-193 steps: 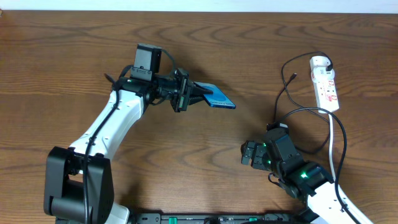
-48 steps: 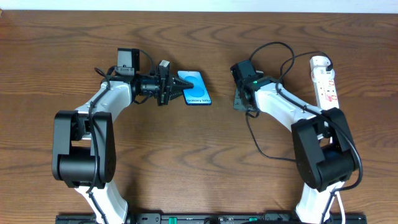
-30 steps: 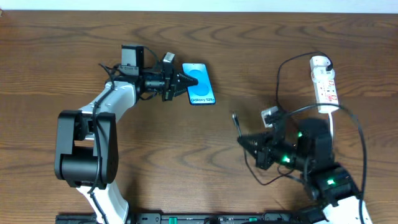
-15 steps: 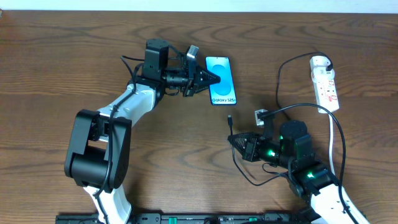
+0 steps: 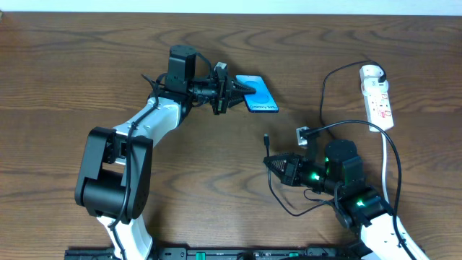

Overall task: Plug charger to phone and switch on socket
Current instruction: 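Carry the USB-C plug with the right gripper toward the phone's bottom, then align the plug tip under the phone's bottom port with the right gripper, then push the plug upward into the phone's port with the right gripper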

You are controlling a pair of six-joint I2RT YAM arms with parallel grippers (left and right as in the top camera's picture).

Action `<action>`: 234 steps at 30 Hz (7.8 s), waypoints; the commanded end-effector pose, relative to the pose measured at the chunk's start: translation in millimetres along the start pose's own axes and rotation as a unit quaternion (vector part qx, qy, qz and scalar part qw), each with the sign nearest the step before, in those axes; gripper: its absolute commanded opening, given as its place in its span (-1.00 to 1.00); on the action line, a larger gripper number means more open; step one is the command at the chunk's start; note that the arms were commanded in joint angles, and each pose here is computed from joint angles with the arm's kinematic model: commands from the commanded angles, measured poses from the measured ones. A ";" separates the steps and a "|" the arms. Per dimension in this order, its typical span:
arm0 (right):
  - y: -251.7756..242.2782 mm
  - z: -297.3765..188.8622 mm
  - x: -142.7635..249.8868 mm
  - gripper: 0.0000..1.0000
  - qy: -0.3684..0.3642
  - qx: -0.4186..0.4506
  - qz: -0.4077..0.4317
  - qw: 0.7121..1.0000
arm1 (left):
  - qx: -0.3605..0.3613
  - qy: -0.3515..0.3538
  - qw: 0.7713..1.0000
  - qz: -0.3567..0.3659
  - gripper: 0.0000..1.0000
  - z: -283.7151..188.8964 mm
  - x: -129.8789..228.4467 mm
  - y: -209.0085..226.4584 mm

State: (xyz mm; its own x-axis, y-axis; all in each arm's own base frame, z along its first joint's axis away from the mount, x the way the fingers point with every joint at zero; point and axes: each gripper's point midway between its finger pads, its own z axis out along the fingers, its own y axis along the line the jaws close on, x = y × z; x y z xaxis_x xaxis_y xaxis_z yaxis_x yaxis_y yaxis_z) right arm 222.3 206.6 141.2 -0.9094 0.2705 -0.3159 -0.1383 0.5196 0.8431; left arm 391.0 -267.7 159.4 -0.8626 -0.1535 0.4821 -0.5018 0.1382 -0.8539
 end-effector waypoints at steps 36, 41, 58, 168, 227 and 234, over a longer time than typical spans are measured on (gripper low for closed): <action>28.3 -27.6 -15.8 -0.98 -0.119 0.028 -0.032 0.992 | 0.047 0.078 0.947 0.307 -0.85 12.6 42.5 -34.4; 27.8 -20.4 -6.5 -0.98 -0.087 0.023 -0.049 0.995 | 0.047 0.071 0.947 0.309 -0.86 12.9 40.4 -35.0; 25.3 -3.2 -7.5 -0.98 -0.066 0.019 -0.072 0.995 | 0.050 0.086 0.939 0.329 -0.85 12.0 45.7 -33.6; 25.9 5.4 -6.8 -0.97 -0.054 0.010 -0.070 0.996 | 0.049 0.056 0.933 0.352 -0.85 9.8 34.3 -36.0; 16.1 7.5 -18.8 -0.98 -0.083 0.037 -0.072 0.993 | 0.050 0.055 0.922 0.379 -0.85 9.8 34.2 -35.4; 12.0 6.1 -24.6 -0.98 -0.099 0.050 -0.079 0.991 | 0.045 0.070 0.930 0.358 -0.85 9.6 37.4 -28.8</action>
State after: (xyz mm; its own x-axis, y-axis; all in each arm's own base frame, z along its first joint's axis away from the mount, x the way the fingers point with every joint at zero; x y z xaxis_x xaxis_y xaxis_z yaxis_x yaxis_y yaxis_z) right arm 241.4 214.3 156.9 -0.8038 0.3283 -0.4961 -0.2129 0.6200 0.7551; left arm 378.0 -285.9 186.1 -0.9857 0.0390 -0.1638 0.1671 0.1030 -0.9805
